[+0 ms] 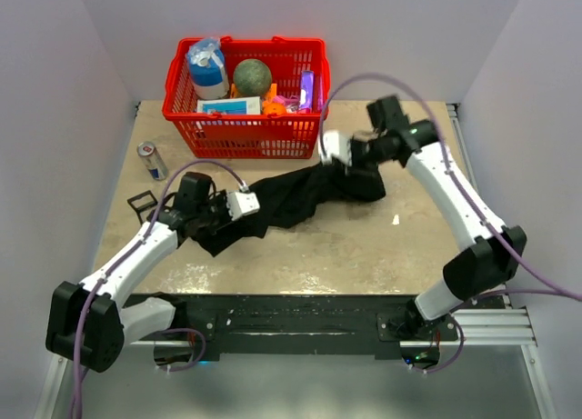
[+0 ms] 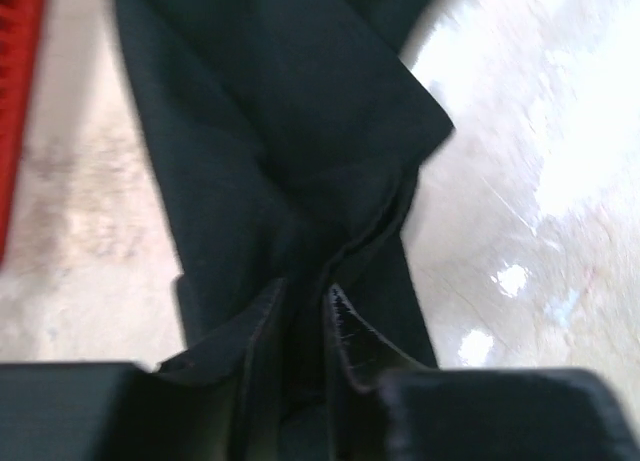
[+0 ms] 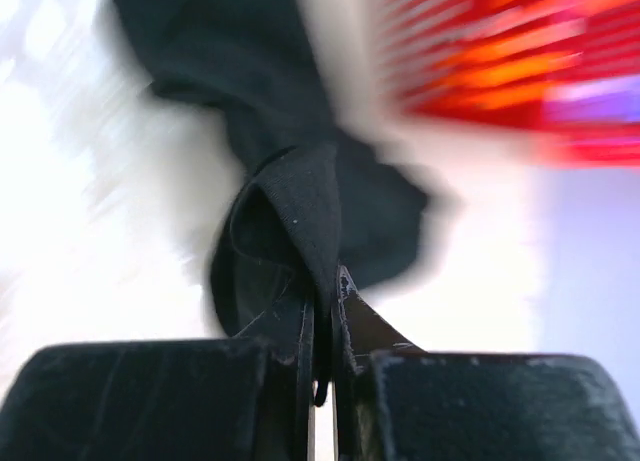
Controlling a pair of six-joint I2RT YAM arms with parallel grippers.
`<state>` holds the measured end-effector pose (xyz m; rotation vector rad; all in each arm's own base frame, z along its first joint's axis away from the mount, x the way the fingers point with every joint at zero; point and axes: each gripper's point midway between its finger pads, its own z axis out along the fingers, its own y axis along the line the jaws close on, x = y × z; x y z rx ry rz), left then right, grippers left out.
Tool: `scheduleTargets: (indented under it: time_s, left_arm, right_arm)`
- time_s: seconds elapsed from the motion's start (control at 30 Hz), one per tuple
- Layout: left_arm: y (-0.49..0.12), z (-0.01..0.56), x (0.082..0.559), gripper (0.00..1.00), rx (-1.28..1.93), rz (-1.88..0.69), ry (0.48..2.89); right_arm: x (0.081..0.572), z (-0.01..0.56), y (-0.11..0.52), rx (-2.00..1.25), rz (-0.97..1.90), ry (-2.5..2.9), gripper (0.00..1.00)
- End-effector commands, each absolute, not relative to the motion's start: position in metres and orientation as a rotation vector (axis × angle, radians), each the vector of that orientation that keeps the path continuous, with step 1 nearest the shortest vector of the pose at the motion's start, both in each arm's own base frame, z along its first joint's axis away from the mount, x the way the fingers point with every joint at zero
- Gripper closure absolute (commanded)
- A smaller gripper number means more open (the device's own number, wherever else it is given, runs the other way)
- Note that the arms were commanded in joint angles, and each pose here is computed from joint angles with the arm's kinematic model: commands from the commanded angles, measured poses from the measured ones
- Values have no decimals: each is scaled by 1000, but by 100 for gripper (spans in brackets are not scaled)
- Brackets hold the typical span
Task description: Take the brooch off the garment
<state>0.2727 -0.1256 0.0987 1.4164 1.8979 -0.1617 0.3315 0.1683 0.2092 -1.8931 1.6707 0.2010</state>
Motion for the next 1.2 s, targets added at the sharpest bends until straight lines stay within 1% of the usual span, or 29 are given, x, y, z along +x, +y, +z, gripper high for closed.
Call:
scheduleTargets:
  time_s: [0.0, 0.03, 0.1, 0.17, 0.27, 0.3, 0.33, 0.37, 0.43, 0.47, 0.53, 0.6, 0.7, 0.8, 0.83, 0.87, 0.9, 0.97, 1.0, 1.03, 1.07, 1.1, 1.17]
  left_arm:
    - [-131, 157, 302, 80, 1225, -155, 1845]
    - [-132, 161, 304, 82, 1199, -162, 1855]
    - [-133, 183, 314, 84, 1156, -144, 1825]
    - [-133, 210, 323, 83, 1098, -121, 1783]
    - [-133, 253, 328, 63, 1006, -96, 1704]
    - [-138, 261, 324, 51, 1012, -126, 1671]
    - [-141, 266, 316, 46, 1020, -149, 1647]
    - [-146, 263, 309, 42, 1056, -178, 1635]
    - [-153, 239, 289, 33, 1165, -239, 1633]
    - [-154, 229, 284, 32, 1191, -251, 1645]
    - [-149, 204, 273, 31, 1246, -250, 1683]
    - [-145, 191, 267, 31, 1282, -239, 1697]
    - [-142, 168, 258, 31, 1319, -245, 1726]
    - [-144, 147, 249, 32, 1367, -284, 1768]
    - [-144, 139, 247, 32, 1370, -302, 1794]
    - [-145, 134, 247, 32, 1370, -311, 1808]
    - [-143, 125, 247, 32, 1370, -313, 1833]
    - [-143, 118, 247, 32, 1359, -314, 1855]
    - [-143, 115, 247, 33, 1350, -316, 1864]
    - [-143, 115, 250, 33, 1341, -311, 1856]
    - [-144, 115, 250, 33, 1337, -317, 1853]
    - [-146, 117, 250, 33, 1327, -328, 1849]
    - [-149, 121, 254, 33, 1311, -331, 1834]
  right_arm:
    - [327, 344, 193, -1564, 305, 1561, 100]
    - [338, 375, 188, -1452, 281, 1551, 100]
    - [366, 410, 186, -1307, 275, 1501, 100]
    - [390, 457, 170, -1095, 284, 1467, 100]
    - [417, 491, 154, -897, 271, 1436, 100]
    - [418, 504, 148, -852, 244, 1411, 100]
    - [421, 508, 147, -792, 261, 1415, 100]
    - [424, 530, 144, -743, 240, 1339, 100]
    - [422, 554, 135, -627, 228, 1298, 100]
    - [420, 574, 130, -582, 208, 1240, 100]
    - [418, 594, 113, -476, 145, 1211, 100]
    - [417, 608, 94, -393, 78, 1186, 100]
    - [418, 616, 51, -265, -20, 1183, 100]
    - [421, 601, -11, -107, -107, 1250, 100]
    - [426, 579, -38, -52, -147, 1307, 100]
    - [414, 577, -50, -17, -179, 1314, 100]
    - [421, 540, -69, 5, -220, 1397, 100]
    - [416, 507, -75, -19, -260, 1474, 100]
    - [410, 474, -76, -58, -294, 1544, 100]
    - [407, 454, -78, -67, -308, 1587, 99]
    - [404, 430, -80, -67, -319, 1652, 71]
    - [401, 399, -79, -97, -317, 1728, 51]
    - [394, 363, -61, -216, -231, 1845, 29]
